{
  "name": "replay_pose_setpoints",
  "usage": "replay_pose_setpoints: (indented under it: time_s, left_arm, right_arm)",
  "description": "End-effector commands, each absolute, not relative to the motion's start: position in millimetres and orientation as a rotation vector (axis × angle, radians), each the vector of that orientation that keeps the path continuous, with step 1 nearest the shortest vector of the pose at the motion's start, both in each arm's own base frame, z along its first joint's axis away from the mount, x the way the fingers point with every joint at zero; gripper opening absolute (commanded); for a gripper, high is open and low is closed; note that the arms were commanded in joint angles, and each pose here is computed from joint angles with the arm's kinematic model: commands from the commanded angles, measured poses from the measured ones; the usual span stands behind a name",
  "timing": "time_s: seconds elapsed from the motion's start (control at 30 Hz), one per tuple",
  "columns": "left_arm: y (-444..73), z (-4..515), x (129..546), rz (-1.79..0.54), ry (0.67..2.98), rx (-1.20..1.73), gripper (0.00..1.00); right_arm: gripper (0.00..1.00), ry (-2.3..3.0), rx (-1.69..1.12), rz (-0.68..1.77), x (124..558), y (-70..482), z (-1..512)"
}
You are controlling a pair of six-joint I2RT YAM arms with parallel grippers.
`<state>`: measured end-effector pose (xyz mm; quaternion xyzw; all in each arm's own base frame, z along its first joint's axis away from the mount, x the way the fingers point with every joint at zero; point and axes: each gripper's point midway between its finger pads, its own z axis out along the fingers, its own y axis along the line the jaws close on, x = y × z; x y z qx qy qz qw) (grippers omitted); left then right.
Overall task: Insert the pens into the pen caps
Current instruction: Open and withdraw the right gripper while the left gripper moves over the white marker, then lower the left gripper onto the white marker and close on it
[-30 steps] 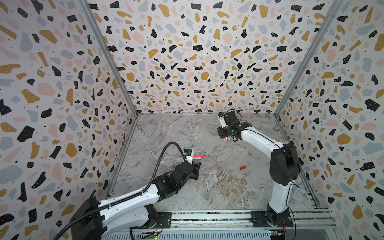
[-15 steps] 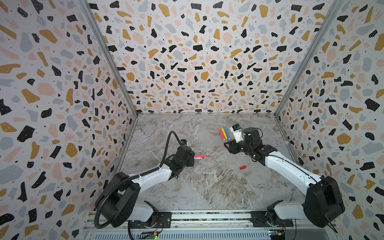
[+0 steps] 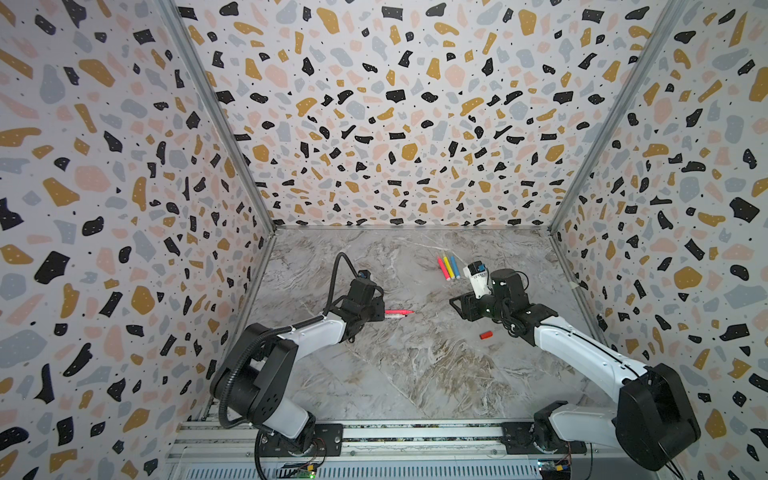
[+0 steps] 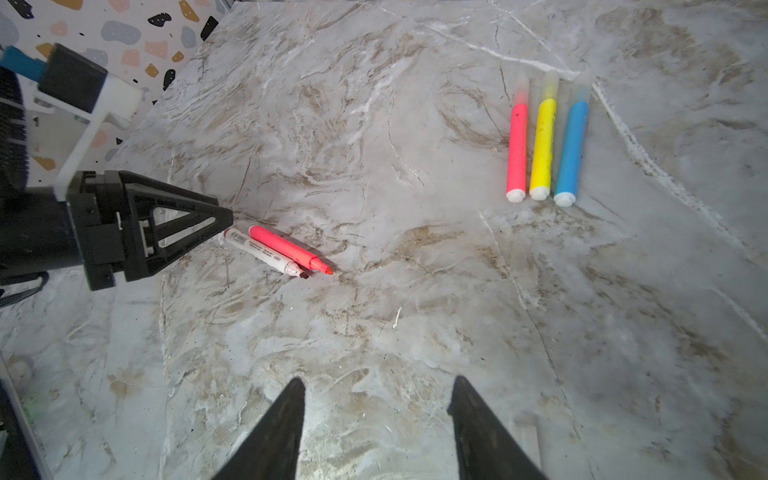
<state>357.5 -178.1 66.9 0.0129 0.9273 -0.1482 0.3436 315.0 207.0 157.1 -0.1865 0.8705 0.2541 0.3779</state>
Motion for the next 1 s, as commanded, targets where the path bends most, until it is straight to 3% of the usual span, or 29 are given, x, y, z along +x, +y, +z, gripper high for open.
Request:
replay_pose_setpoints:
  time_s: [0.0, 0.97]
  left_arm:
    - [-188, 80, 371, -0.430, 2.366, 0.083, 0.49]
    - [-188, 48, 367, -0.378, 2.469, 0.171, 0.49]
  right_arm:
    - [0.57, 2.183, -0.464, 0.682, 313, 207, 170]
    - [0.57, 2.200, -0.460, 0.740, 297, 207, 159]
